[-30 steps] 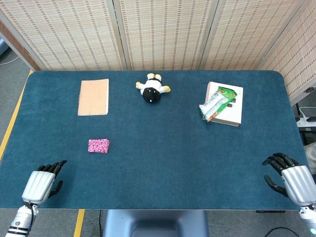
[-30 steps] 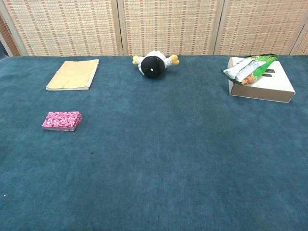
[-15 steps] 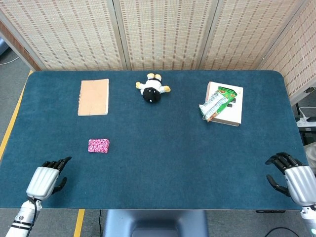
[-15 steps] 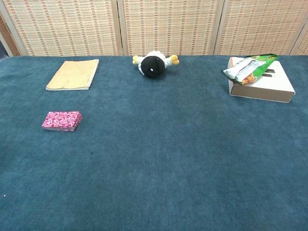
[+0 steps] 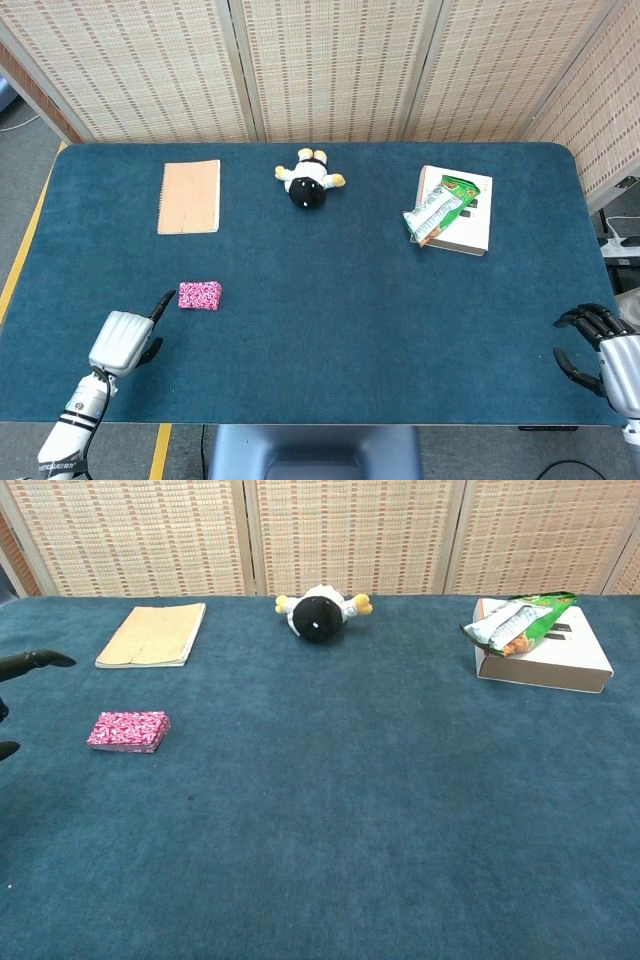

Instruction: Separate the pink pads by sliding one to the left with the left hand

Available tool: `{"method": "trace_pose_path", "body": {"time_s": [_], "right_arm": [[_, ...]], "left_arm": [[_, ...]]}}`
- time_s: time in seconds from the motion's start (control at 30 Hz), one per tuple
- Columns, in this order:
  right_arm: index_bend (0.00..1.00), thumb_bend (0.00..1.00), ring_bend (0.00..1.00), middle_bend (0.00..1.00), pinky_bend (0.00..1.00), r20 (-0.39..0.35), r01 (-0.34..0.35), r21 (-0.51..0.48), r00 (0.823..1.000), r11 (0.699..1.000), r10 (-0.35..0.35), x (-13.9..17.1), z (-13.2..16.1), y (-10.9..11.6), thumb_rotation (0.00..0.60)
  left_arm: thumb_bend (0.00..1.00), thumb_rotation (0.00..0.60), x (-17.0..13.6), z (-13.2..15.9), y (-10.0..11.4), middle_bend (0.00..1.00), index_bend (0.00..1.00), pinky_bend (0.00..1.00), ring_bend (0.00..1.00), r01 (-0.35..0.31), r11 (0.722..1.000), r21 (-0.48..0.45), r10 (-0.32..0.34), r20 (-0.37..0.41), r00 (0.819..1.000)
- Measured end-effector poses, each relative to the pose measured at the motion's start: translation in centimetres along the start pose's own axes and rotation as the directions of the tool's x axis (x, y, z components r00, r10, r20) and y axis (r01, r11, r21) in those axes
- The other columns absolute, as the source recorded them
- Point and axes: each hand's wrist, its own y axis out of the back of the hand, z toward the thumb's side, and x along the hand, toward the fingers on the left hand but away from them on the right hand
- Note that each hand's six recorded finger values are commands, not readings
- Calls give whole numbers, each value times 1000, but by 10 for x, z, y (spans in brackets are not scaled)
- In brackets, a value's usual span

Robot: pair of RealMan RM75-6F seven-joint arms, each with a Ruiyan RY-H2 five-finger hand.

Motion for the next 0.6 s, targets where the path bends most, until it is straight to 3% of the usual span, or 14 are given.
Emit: {"method": "trace_pose_path", "body": {"time_s": [0.1, 0.3, 0.47, 0.6], "right_arm": [[436, 233, 253, 365, 487, -1, -8, -1, 1000, 1000, 8, -1, 0, -1, 600], [436, 233, 253, 365, 487, -2, -13, -4, 1000, 1000, 13, -1, 0, -1, 600], [436, 233, 253, 365, 487, -1, -22, -4, 1000, 1000, 22, -1, 0, -1, 600], [436, 233, 253, 365, 487, -3, -28, -5, 1000, 1000, 28, -1, 0, -2, 600]], "left_arm": [[382, 600, 11, 9, 2, 999, 105, 998, 1000, -10, 1000, 13, 10, 0, 1000], [370, 600, 32, 25, 1, 1000, 136, 1000, 1000, 31, 999, 24, -31, -12, 999], [366, 600, 48, 31, -4, 1000, 144, 1000, 1000, 105, 994, -14, -106, -75, 992], [365, 600, 61, 38, -10, 1000, 148, 1000, 1000, 153, 987, -46, -158, -157, 975]]}}
